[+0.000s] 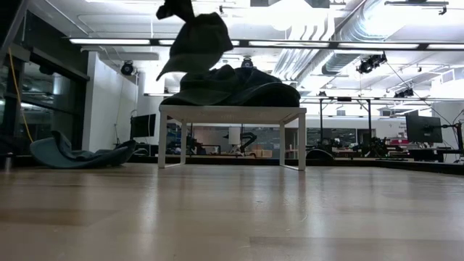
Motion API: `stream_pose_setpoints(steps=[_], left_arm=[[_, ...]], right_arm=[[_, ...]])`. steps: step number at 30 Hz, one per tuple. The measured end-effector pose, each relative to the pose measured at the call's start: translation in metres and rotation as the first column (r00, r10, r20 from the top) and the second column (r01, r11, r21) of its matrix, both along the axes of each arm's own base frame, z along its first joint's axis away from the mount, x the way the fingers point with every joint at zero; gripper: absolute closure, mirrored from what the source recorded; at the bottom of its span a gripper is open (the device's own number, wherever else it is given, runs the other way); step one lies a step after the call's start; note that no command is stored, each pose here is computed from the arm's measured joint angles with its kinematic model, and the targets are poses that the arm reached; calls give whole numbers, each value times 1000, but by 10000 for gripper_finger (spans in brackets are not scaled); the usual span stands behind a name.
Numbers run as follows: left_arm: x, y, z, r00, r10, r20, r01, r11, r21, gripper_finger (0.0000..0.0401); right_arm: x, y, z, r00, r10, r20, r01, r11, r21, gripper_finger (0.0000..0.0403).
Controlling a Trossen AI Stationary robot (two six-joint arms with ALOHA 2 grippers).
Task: Pick & Place hat
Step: Put the gray cap on the shelf
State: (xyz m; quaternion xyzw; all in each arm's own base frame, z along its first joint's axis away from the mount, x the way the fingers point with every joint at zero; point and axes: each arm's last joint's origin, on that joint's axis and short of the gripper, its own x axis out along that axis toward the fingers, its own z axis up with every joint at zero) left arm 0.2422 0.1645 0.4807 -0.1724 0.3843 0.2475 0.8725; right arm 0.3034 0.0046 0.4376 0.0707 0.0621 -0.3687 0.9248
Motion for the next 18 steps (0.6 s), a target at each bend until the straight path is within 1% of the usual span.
stream_pose_setpoints(steps=[2, 6, 11, 16, 18], left_arm=[[3, 2, -3, 1000, -21, -10, 21, 1000, 0, 401], [13, 9, -9, 999, -31, -28, 31, 999, 13, 401], [21, 19, -18, 999, -37, -38, 37, 999, -14, 401], [24, 33, -24, 999, -18, -35, 18, 1000, -3, 401], [22, 38, -25, 999, -17, -27, 16, 1000, -21, 401]], right_arm=[[0, 0, 0, 1000, -4, -1, 4, 1000, 1, 173], [-1, -1, -1, 1000, -22, -2, 22, 1000, 4, 173], [-1, -1, -1, 999, -41, -3, 41, 999, 4, 174], [-1, -1, -2, 999, -48, -4, 48, 999, 3, 174], [-2, -1, -2, 998, -55, -5, 55, 998, 7, 173]])
